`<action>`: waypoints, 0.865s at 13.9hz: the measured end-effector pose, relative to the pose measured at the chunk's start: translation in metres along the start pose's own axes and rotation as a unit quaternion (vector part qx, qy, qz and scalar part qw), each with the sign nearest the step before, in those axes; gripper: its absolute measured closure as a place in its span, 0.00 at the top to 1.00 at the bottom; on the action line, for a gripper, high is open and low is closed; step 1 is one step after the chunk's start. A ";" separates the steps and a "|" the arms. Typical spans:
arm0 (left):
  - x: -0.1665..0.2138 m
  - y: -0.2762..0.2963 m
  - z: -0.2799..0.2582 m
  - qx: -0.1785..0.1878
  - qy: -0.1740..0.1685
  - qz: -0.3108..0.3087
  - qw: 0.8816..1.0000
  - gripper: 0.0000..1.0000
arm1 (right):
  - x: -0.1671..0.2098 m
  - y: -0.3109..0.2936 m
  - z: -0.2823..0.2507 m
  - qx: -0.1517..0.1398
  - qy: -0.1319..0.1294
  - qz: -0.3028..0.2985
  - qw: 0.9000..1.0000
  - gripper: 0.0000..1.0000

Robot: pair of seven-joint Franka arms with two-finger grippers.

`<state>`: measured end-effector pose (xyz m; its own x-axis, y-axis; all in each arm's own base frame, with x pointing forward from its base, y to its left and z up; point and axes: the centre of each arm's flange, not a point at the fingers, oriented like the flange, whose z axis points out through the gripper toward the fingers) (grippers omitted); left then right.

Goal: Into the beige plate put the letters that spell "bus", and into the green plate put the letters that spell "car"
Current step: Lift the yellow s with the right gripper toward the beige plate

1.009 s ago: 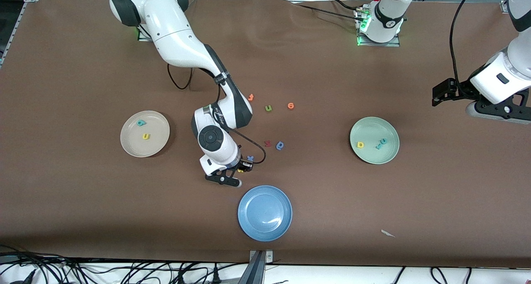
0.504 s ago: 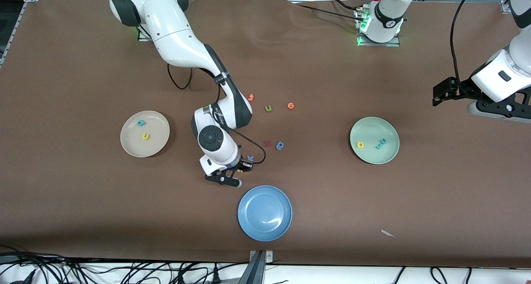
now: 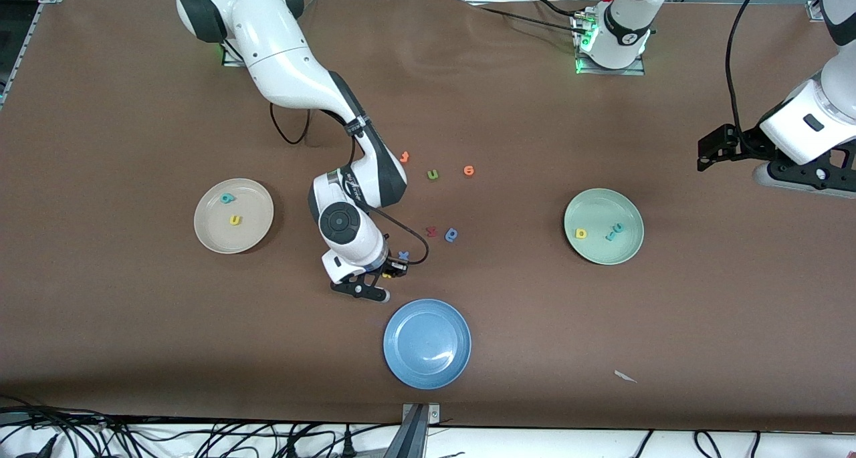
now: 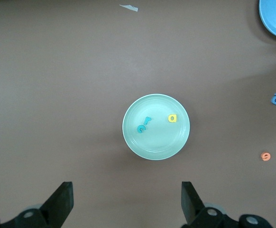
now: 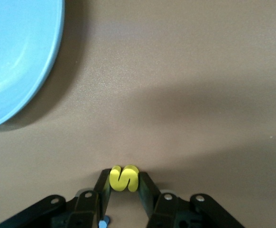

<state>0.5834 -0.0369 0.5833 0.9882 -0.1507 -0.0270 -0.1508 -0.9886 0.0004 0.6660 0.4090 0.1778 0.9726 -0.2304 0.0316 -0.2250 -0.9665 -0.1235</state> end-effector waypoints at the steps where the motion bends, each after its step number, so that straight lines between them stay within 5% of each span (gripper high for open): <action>1: 0.000 0.000 -0.001 0.000 0.001 0.000 1.000 1.00 | 0.000 0.000 0.000 0.000 0.000 0.000 1.000 0.31; 12: -0.010 0.002 -0.015 0.000 -0.008 0.001 1.000 1.00 | 0.003 0.010 -0.003 -0.028 -0.025 0.004 0.999 0.31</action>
<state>0.5732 -0.0372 0.5982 0.9875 -0.1519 -0.0430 -0.1520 -0.9884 0.0011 0.6669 0.3981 0.1794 0.9724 -0.2327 -0.0191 -0.2335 -0.9700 -0.0682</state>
